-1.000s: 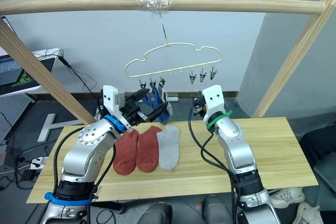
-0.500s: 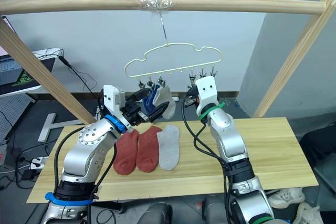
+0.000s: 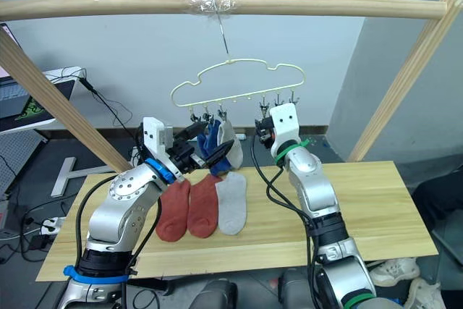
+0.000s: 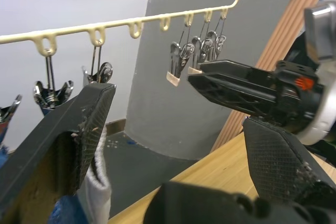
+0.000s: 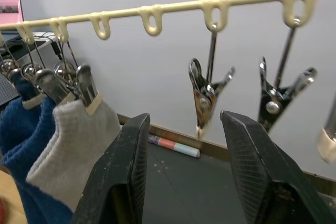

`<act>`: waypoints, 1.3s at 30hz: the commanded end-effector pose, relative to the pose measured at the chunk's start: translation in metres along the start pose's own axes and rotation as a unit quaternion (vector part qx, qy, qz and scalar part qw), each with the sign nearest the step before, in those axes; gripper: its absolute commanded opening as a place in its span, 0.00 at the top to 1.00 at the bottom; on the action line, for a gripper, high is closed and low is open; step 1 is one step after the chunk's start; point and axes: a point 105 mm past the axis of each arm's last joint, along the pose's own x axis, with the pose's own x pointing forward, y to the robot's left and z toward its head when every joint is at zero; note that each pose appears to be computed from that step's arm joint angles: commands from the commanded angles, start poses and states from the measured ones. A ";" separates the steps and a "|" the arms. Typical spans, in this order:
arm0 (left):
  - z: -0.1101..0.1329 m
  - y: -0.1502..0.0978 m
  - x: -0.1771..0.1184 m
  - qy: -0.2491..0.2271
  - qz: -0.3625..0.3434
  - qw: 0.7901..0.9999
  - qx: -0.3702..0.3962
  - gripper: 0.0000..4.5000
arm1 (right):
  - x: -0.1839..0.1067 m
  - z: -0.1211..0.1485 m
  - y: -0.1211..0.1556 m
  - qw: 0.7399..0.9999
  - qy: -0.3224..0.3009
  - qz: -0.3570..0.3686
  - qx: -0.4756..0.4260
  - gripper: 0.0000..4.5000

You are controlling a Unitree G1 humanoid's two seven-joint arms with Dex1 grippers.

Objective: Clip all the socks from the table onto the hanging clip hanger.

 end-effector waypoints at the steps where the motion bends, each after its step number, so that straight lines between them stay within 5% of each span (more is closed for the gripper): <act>1: 0.019 0.001 0.001 -0.032 -0.001 0.999 0.024 0.00 | 0.006 0.013 -0.003 1.000 -0.026 -0.008 0.000 0.51; 39: 0.049 -0.010 0.003 -0.083 -0.018 0.996 0.032 0.00 | 0.028 0.030 0.002 0.998 -0.046 -0.006 0.039 0.51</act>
